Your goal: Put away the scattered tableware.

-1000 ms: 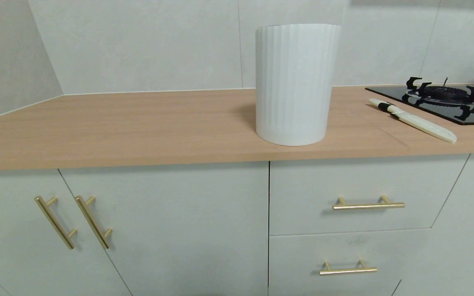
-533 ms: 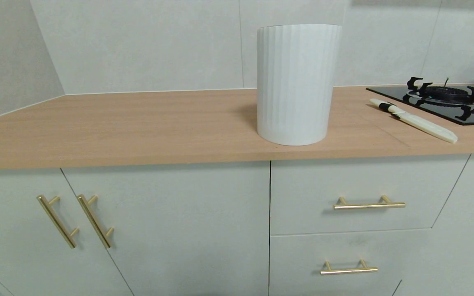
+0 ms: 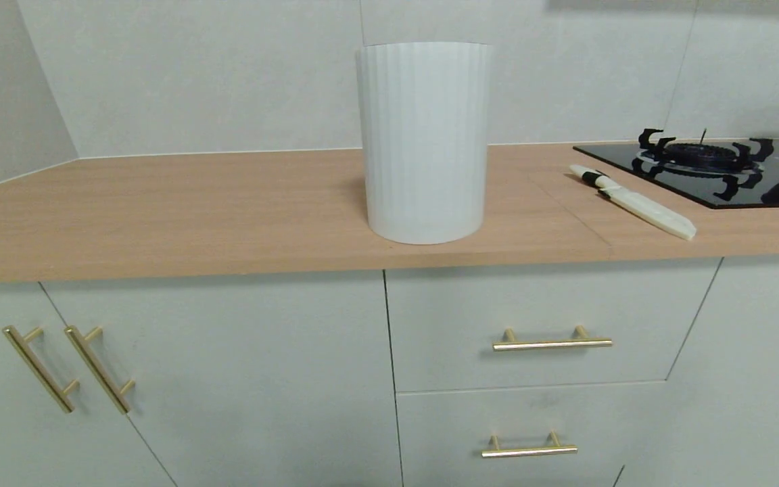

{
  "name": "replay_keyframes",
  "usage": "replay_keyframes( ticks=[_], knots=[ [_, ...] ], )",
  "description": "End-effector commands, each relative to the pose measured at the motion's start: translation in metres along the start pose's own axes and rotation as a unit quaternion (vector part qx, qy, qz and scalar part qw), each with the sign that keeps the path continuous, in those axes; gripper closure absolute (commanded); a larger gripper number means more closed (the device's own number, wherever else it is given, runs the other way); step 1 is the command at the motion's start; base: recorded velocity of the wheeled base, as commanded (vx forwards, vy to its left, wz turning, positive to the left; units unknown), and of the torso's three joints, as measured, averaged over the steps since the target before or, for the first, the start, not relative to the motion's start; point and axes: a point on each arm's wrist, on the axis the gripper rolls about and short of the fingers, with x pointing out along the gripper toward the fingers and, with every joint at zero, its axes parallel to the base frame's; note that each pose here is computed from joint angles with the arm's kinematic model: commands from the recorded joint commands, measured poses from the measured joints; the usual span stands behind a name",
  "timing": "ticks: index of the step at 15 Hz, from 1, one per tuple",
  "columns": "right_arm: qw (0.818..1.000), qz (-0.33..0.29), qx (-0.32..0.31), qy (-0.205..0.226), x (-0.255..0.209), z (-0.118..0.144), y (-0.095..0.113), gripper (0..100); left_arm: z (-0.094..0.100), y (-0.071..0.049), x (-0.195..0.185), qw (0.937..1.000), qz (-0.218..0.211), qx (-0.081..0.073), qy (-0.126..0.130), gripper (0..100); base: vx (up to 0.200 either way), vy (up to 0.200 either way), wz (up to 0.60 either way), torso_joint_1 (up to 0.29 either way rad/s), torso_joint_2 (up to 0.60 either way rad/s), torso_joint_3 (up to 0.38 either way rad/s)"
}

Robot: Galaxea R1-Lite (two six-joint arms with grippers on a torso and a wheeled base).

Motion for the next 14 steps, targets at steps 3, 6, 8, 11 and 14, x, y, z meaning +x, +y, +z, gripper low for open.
replay_keyframes(
  ticks=[3,6,8,11,14],
  knots=[
    [1.000,0.000,-0.001,0.000,0.0001,0.0001,0.0000,0,0.0000,0.0000,0.0000,1.0000,0.000,0.000,0.000,0,0.000,-0.133,0.00,0.005,0.00,0.002],
    [1.000,0.000,-0.002,0.000,0.0001,0.0001,0.0000,0,0.0000,0.0000,0.0000,1.0000,0.001,0.000,0.000,0,0.000,0.000,0.00,0.000,0.00,0.000],
    [1.000,0.000,-0.002,0.000,0.0001,0.0001,0.0000,0,0.0000,0.0000,0.0000,1.0000,0.000,0.000,0.000,0,0.000,0.000,0.00,0.000,0.00,0.000],
    [1.000,0.000,-0.001,0.000,0.0001,0.0001,0.0000,0,0.0000,0.0000,0.0000,1.0000,0.000,0.000,0.000,0,0.000,0.000,0.00,0.000,0.00,0.000],
    [1.000,0.001,-0.002,0.000,0.0001,0.0001,0.0000,0,0.0000,0.0000,0.0000,1.0000,0.001,0.000,0.000,0,0.000,0.000,0.00,0.000,0.00,0.000]
  ],
)
